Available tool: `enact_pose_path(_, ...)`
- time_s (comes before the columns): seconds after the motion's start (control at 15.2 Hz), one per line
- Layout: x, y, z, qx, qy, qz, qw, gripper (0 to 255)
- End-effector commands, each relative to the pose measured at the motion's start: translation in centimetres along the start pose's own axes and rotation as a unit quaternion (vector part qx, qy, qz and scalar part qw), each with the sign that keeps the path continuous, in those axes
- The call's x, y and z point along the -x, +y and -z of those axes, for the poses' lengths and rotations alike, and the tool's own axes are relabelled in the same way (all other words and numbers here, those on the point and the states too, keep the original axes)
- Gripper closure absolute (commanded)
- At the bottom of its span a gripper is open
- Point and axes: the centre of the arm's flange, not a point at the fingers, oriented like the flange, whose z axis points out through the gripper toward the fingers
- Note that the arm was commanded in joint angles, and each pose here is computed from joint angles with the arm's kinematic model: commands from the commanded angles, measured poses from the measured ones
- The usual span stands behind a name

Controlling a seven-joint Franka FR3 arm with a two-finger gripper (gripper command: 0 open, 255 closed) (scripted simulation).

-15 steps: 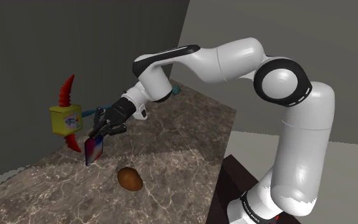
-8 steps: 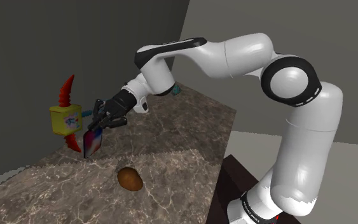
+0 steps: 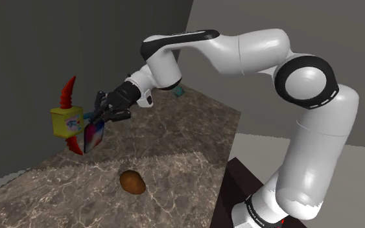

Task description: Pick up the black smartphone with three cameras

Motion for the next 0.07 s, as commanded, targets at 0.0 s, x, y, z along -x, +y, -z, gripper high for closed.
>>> enact_pose_path(0.0, 0.32, -0.07, 0.09, 0.000, 0.000, 0.000, 1.0000, 255)
